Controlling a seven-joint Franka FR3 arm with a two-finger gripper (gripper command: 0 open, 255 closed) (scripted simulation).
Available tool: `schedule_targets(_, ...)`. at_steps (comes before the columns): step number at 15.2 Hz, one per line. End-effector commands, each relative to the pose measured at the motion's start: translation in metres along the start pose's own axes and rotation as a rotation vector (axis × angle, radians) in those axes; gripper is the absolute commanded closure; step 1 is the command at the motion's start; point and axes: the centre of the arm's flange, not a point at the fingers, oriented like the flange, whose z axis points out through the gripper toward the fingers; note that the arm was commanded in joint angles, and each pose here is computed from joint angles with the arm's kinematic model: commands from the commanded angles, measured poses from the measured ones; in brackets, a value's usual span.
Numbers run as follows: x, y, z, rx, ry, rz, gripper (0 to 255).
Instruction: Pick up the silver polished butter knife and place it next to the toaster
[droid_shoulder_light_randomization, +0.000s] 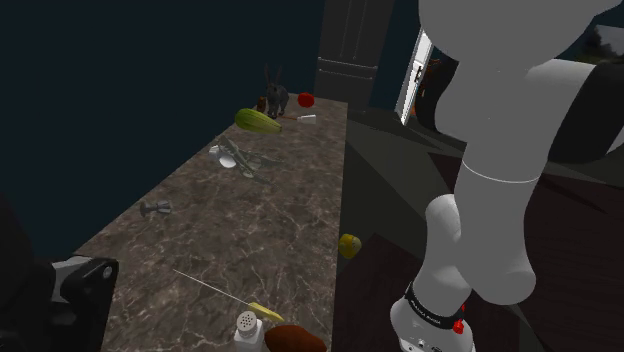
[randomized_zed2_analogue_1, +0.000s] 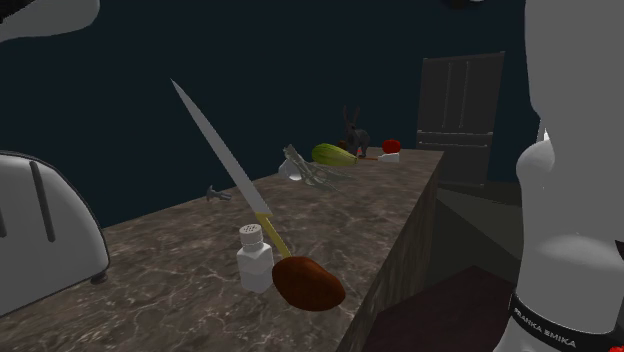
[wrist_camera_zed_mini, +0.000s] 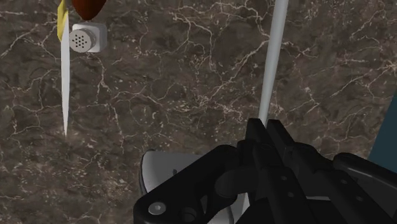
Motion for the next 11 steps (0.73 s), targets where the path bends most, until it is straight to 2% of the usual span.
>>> schedule_targets(1,-0.001,-0.005,0.009,0.000,0.000,0.002,255)
schedule_targets(11,0.002,-0.001,0.062,0.000,0.000,0.002,255)
